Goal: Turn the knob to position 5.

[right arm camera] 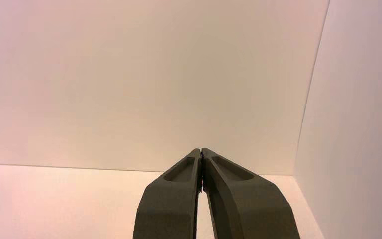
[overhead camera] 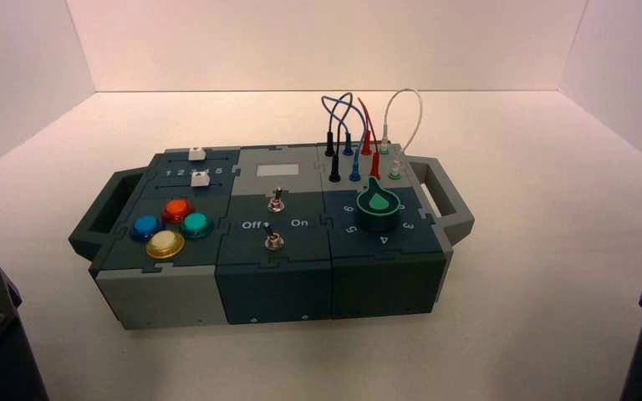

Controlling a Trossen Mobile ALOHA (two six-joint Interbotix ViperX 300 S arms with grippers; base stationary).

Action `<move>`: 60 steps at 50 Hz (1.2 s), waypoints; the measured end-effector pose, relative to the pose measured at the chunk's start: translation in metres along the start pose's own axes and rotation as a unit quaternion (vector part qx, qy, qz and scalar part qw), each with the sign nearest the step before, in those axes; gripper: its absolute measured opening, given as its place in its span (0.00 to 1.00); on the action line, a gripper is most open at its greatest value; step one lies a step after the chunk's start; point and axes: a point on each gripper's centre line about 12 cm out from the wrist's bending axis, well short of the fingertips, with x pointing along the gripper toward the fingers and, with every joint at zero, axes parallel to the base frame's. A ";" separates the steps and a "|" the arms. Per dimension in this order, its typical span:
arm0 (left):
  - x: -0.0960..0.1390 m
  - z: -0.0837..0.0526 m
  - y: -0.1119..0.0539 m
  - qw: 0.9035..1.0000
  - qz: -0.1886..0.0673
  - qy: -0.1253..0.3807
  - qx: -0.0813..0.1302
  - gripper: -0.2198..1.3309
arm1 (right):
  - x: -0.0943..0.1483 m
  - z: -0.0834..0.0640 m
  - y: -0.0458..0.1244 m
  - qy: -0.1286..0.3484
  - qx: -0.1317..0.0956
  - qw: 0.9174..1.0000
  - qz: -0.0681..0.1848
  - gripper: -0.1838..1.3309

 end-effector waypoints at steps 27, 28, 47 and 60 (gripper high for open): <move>0.000 -0.004 0.000 1.000 -0.001 0.018 0.000 0.04 | 0.000 -0.004 0.000 0.017 0.001 1.000 0.001 0.03; 0.000 -0.005 0.000 1.000 0.000 0.019 0.000 0.04 | 0.000 -0.004 0.001 0.018 0.001 1.000 0.001 0.03; 0.005 -0.003 -0.014 0.995 -0.037 0.094 -0.012 0.04 | 0.005 -0.016 0.009 0.150 0.006 0.988 0.020 0.03; 0.014 -0.008 -0.039 0.972 -0.094 0.213 0.001 0.04 | 0.006 -0.021 0.013 0.273 0.017 0.961 0.028 0.03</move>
